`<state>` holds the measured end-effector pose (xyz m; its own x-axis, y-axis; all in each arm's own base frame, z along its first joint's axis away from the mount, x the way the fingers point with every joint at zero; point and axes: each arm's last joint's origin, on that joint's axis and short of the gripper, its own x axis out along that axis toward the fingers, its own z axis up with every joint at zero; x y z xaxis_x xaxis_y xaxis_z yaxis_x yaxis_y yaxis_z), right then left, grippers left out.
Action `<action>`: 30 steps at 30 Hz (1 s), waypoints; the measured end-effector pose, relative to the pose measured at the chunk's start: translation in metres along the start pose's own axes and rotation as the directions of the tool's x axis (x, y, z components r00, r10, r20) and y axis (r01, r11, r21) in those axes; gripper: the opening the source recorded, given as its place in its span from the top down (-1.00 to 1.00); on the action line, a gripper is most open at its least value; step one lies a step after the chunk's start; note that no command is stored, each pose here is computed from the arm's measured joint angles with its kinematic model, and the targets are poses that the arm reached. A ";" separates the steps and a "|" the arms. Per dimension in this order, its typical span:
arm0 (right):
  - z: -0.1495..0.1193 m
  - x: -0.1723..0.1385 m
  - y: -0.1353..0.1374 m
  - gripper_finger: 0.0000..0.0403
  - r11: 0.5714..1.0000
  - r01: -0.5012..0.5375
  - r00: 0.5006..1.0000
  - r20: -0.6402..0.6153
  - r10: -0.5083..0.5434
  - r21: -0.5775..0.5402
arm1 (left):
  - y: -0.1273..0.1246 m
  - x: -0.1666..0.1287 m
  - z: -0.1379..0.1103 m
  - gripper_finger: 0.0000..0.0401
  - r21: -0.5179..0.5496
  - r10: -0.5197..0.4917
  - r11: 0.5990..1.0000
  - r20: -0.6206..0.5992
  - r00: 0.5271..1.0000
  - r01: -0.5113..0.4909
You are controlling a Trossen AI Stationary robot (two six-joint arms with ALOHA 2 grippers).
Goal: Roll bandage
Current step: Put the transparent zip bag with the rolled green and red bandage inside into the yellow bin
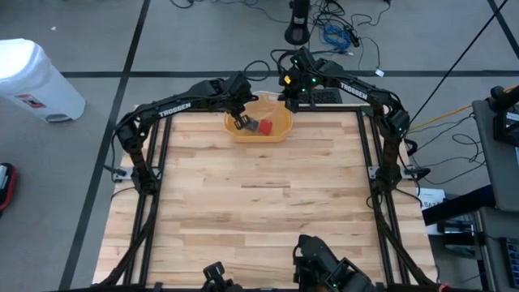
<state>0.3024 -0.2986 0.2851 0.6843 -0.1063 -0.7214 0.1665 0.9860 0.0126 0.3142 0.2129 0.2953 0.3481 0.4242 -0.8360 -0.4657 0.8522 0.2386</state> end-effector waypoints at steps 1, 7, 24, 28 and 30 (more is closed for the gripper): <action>0.000 0.000 0.000 0.83 1.000 0.009 1.000 -0.005 -0.009 0.001 | 0.000 0.002 0.000 0.92 0.001 0.003 1.000 -0.004 1.000 -0.003; -0.002 0.000 0.000 0.76 1.000 0.012 1.000 -0.026 -0.012 0.012 | 0.000 0.007 0.000 0.89 0.002 0.025 1.000 -0.020 0.999 -0.025; -0.007 0.000 0.005 0.69 0.999 -0.021 0.996 -0.085 0.024 0.039 | 0.002 -0.010 -0.002 0.04 0.007 0.108 0.994 -0.021 0.994 -0.108; -0.007 0.000 0.005 0.69 0.999 -0.018 0.997 -0.081 0.021 0.035 | 0.004 -0.030 -0.003 0.02 -0.001 0.107 0.994 0.016 0.994 -0.107; -0.006 -0.001 0.004 0.69 1.000 0.007 0.997 -0.082 -0.005 0.028 | 0.004 -0.040 -0.004 0.02 -0.008 0.109 0.994 0.034 0.993 -0.108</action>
<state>0.2985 -0.2939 0.2814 0.6227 -0.1002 -0.7760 0.1912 0.9812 0.0267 0.2946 0.1982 0.3278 0.3233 0.5246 -0.7876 -0.5073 0.7986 0.3237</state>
